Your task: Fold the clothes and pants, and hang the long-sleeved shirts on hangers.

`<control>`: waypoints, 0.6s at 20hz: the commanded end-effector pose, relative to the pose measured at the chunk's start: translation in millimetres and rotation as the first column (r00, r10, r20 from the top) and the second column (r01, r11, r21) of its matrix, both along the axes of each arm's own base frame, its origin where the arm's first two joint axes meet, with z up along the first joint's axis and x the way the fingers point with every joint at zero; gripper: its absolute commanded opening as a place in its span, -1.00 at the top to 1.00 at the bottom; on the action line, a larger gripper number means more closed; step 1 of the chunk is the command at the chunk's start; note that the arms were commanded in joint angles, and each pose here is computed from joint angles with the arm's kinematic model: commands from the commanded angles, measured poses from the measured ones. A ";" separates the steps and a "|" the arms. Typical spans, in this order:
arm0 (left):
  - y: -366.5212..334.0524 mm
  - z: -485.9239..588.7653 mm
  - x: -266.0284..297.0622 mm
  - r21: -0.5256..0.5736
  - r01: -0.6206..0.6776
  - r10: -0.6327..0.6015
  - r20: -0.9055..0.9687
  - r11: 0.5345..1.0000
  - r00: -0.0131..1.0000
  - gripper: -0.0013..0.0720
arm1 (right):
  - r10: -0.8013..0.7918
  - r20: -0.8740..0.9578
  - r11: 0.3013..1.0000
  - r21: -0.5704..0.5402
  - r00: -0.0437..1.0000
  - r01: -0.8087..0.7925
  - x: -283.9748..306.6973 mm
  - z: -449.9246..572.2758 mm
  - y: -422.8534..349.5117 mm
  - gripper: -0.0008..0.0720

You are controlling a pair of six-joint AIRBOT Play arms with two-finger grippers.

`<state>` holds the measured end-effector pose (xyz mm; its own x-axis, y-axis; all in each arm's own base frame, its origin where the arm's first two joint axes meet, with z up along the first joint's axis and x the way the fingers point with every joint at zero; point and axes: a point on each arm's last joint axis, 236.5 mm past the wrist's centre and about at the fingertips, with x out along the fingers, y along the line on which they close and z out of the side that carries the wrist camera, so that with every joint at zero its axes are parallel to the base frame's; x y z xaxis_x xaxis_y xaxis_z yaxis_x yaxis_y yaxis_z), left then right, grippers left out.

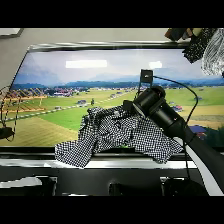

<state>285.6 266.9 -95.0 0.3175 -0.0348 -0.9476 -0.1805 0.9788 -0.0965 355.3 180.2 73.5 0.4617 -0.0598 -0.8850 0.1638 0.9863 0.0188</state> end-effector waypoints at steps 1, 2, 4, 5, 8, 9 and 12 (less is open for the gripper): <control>-3.2 30.5 24.3 0.036 0.012 -0.015 0.083 0.999 0.996 0.91 | -0.005 0.000 1.000 0.000 1.000 0.005 -0.1 -0.2 -0.1 0.90; -2.5 44.6 32.7 0.054 0.012 -0.018 0.116 0.998 0.993 0.91 | -0.004 0.001 1.000 0.000 1.000 0.004 0.0 -0.1 -0.1 0.90; 0.6 76.7 48.6 0.095 0.007 -0.025 0.186 0.995 0.982 0.91 | -0.005 0.004 1.000 -0.003 1.000 0.005 0.6 0.2 -0.8 0.90; 2.6 95.0 56.0 0.117 0.000 -0.027 0.223 0.993 0.974 0.91 | -0.004 0.004 1.000 -0.003 1.000 0.004 0.6 0.2 -0.7 0.90; 4.9 152.5 78.6 0.178 -0.040 -0.025 0.351 0.983 0.936 0.91 | -0.004 0.004 1.000 -0.003 1.000 0.004 0.7 0.3 -0.7 0.90; 6.8 172.1 84.7 0.213 -0.060 -0.029 0.391 0.975 0.920 0.91 | -0.004 0.004 1.000 -0.003 1.000 0.004 0.7 0.3 -0.7 0.90; 9.4 240.2 104.5 0.293 -0.172 -0.022 0.559 0.940 0.829 0.91 | -0.004 0.005 1.000 -0.004 1.000 0.004 0.9 0.4 -0.8 0.90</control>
<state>371.6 273.3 80.9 0.6684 0.1849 -0.7205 -0.1890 0.9790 0.0759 356.1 179.2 74.0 0.4653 -0.0639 -0.8829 0.1675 0.9857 0.0169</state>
